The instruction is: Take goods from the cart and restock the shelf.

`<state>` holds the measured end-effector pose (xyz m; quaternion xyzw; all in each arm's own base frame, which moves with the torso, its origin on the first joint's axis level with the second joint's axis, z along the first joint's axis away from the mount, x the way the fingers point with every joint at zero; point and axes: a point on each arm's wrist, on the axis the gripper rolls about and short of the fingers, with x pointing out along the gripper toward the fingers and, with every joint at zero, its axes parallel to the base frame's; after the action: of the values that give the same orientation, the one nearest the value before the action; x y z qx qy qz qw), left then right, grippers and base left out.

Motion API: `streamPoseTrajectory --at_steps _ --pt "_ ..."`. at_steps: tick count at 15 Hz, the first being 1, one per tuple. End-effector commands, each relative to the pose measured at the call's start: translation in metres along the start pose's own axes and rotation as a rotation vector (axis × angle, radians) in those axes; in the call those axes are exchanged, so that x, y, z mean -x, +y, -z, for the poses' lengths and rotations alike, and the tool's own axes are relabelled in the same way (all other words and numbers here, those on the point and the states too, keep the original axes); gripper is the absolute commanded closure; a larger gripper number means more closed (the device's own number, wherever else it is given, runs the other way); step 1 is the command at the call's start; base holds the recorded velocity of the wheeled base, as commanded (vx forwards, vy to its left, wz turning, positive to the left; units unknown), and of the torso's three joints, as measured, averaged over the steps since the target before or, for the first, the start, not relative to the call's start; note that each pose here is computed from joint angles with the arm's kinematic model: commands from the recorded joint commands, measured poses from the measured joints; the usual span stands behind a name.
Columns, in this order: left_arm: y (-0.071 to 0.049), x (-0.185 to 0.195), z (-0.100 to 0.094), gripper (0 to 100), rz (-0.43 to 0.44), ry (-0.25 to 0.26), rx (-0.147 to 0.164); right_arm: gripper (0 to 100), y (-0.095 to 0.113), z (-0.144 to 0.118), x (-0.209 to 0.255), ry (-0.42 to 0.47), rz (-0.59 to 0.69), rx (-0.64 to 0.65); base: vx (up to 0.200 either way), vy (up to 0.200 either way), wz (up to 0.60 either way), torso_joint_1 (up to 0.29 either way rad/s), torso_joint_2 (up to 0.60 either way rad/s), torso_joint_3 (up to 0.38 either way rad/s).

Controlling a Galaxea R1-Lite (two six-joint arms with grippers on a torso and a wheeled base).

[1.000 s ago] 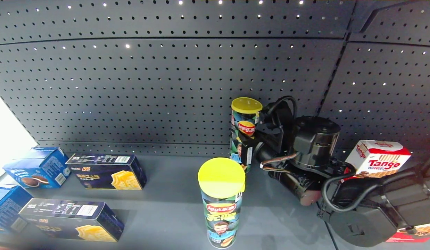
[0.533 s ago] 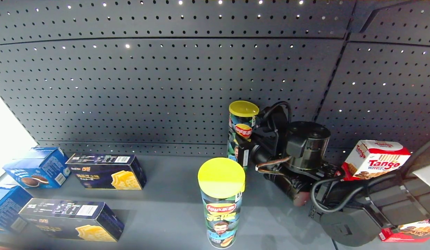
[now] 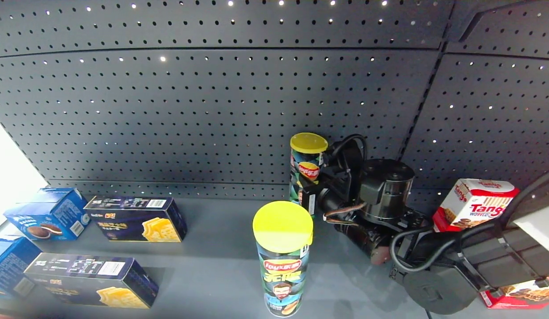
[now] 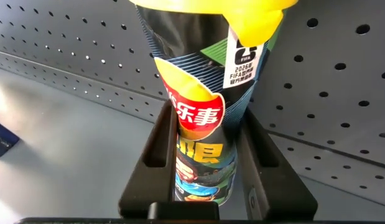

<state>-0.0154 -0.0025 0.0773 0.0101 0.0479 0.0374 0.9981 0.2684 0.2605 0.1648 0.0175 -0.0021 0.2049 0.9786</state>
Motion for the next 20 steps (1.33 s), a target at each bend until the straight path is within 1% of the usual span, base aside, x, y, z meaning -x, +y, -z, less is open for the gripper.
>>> streamPoseTrajectory --at_steps 1,2,6,11,12,13,15,17,20 --pt "0.0 0.0 0.0 0 0.0 0.002 0.0 100 0.0 0.001 0.0 0.004 0.0 0.001 0.0 0.0 0.0 0.0 0.0 0.0" --pt "0.0 0.0 0.0 0 0.0 0.002 0.0 0 0.0 0.002 0.0 0.008 0.0 0.005 0.0 0.0 0.0 0.0 0.0 0.0" --pt "0.0 0.0 0.0 0 0.0 0.002 0.0 0 -0.001 -0.002 0.006 0.008 -0.001 0.008 0.0 0.0 0.0 0.0 0.0 0.0" --pt "0.0 0.0 0.0 0 0.0 0.002 0.0 0 -0.014 -0.001 0.042 0.054 -0.005 0.028 0.0 0.0 0.0 0.0 0.0 0.0" --pt "0.0 0.0 0.0 0 0.0 0.002 0.0 0 -0.014 -0.001 0.043 0.053 -0.005 0.027 0.0 0.0 0.0 0.0 0.0 0.0" --pt "0.0 0.0 0.0 0 0.0 0.002 0.0 0 -0.022 -0.002 0.061 0.068 -0.005 0.038 0.0 0.0 0.0 0.0 0.0 0.0" --pt "0.0 0.0 0.0 0 0.0 0.002 0.0 0 -0.031 -0.002 0.078 0.085 0.005 0.045 0.0 0.0 0.0 0.0 0.0 0.0" --pt "0.0 0.0 0.0 0 0.0 0.002 0.0 0 -0.04 -0.004 0.086 0.086 0.031 0.045 0.0 0.0 0.0 0.0 0.0 0.0" --pt "0.0 0.0 0.0 0 0.0 0.002 0.0 0 -0.049 -0.008 0.088 0.074 0.061 0.04 0.0 0.0 0.0 0.0 0.0 0.0"
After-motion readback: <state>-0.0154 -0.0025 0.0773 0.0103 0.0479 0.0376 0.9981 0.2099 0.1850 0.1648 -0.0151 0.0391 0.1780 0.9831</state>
